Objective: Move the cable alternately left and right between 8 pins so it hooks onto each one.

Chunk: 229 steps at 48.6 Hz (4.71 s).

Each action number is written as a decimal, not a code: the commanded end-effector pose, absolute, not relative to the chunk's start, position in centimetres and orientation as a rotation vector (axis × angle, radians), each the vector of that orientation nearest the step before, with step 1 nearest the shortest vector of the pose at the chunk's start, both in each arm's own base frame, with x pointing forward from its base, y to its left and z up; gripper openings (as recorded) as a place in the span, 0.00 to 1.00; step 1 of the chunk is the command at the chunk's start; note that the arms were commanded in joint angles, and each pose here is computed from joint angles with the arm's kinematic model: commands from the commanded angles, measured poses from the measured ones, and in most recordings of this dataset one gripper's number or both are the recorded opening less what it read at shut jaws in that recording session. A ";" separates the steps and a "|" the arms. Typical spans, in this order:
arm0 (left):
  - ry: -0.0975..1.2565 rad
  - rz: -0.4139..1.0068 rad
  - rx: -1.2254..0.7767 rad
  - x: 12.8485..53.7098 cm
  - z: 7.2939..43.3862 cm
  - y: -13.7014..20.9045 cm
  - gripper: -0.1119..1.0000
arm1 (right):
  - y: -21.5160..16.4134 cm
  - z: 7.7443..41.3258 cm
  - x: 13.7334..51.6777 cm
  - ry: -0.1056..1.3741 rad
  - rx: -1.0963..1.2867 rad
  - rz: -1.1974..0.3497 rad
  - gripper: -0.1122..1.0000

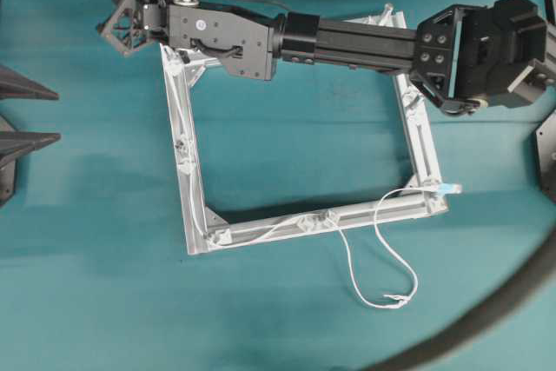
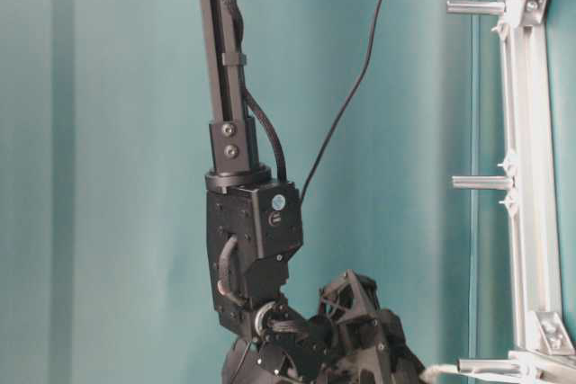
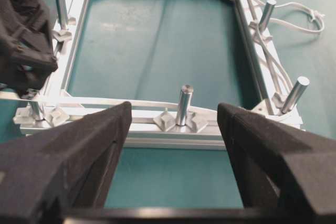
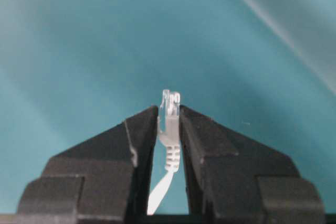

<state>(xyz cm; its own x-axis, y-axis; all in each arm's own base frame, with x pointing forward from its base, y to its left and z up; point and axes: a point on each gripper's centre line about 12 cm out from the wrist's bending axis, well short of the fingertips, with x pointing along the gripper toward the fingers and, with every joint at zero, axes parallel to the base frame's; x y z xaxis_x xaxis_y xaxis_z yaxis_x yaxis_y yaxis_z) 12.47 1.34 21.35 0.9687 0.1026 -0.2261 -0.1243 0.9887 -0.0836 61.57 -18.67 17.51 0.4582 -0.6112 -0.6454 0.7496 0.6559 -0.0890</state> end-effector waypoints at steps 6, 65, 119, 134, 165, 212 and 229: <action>0.204 0.115 -0.102 12.6 22.2 1.4 0.77 | -18.0 19.5 60.7 0.669 0.212 -0.938 0.25; 0.203 0.114 -0.101 12.6 22.2 1.3 0.77 | -9.8 21.2 53.7 0.575 0.439 -0.696 0.25; 0.205 0.114 -0.102 12.6 22.2 1.3 0.77 | -7.2 19.8 43.9 0.727 0.487 -0.753 0.25; 0.203 0.115 -0.101 12.6 22.2 1.4 0.77 | -7.6 19.3 38.7 0.817 0.477 -0.864 0.25; 0.204 0.115 -0.102 12.6 22.2 1.4 0.77 | -11.9 19.4 32.0 0.895 0.288 -1.070 0.25; 0.204 0.115 -0.102 12.6 22.2 1.4 0.77 | -16.0 17.2 28.1 0.866 -0.101 -1.067 0.25; 0.205 0.114 -0.102 12.6 22.2 1.3 0.77 | -14.9 14.5 28.0 0.852 0.052 -0.987 0.25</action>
<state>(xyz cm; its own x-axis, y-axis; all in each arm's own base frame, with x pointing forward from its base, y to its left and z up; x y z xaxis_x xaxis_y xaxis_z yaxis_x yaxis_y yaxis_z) 12.47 1.33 21.33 0.9684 0.1021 -0.2275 -0.1239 0.9888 -0.0836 27.82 -14.98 14.37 0.2391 -0.7232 -0.6479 0.7425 0.5662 -0.3579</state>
